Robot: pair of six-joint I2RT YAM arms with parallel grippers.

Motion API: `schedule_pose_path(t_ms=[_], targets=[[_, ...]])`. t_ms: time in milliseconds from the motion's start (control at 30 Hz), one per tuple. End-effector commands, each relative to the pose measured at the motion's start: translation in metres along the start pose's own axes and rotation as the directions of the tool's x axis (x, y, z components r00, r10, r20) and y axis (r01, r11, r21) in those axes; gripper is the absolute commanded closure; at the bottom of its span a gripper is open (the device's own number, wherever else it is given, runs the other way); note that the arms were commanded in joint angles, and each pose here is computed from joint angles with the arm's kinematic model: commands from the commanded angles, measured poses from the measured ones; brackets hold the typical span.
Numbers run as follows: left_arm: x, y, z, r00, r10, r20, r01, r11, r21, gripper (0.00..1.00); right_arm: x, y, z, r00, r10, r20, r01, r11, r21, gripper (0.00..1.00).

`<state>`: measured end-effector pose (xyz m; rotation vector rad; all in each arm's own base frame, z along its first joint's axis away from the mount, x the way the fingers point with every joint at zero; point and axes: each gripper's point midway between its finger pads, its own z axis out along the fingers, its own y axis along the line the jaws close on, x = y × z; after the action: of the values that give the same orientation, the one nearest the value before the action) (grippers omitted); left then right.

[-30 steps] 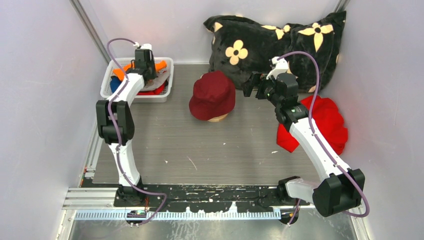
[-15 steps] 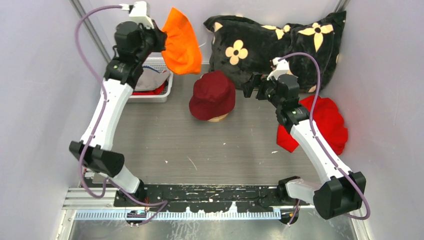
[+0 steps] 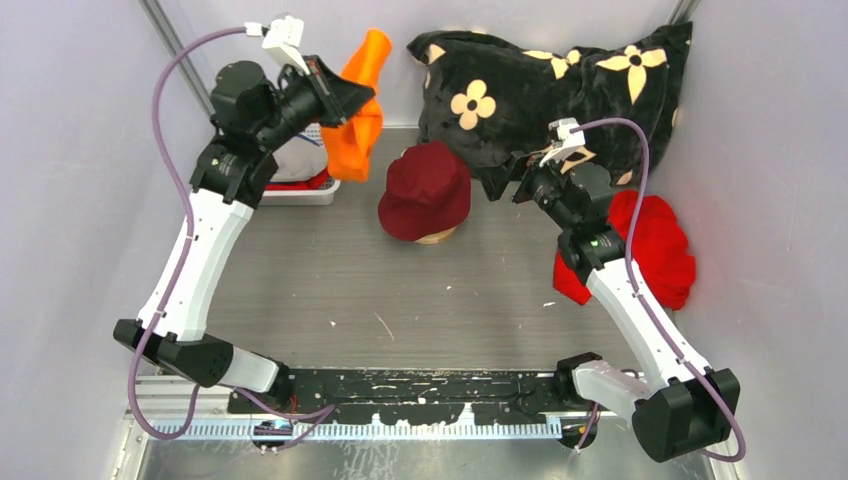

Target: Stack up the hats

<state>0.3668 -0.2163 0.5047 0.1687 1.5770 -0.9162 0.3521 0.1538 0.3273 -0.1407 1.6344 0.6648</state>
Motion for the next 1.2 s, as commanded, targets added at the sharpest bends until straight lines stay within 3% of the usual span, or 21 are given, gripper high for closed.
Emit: schedule_pose_path(t_ms=[0,233,433,967,1167], targets=[[0.02,-0.034,-0.003,0.997,-0.044,-0.061,0.051,0.991,0.123,1.0,-0.035,0.035,-0.002,0.993,0.033,0.117,-0.013,0.986,-0.166,0.0],[0.037,-0.061,-0.002,0.986,-0.071,-0.148,0.103,0.97,0.222,1.0,-0.04,0.053,0.012,0.989,0.105,0.107,-0.071,0.956,-0.284,0.0],[0.049,-0.084,-0.001,0.973,-0.1,-0.207,0.161,0.94,0.3,1.0,-0.041,0.049,0.019,0.988,0.112,0.109,-0.078,0.959,-0.272,0.0],[0.067,-0.081,0.028,0.954,-0.121,-0.274,0.212,0.919,0.333,1.0,-0.03,0.034,0.034,0.993,0.078,0.092,-0.056,0.974,-0.218,0.0],[0.081,-0.041,0.04,0.945,-0.137,-0.296,0.214,0.945,0.246,1.0,-0.03,0.035,0.044,0.994,0.075,0.074,-0.055,0.969,-0.24,0.0]])
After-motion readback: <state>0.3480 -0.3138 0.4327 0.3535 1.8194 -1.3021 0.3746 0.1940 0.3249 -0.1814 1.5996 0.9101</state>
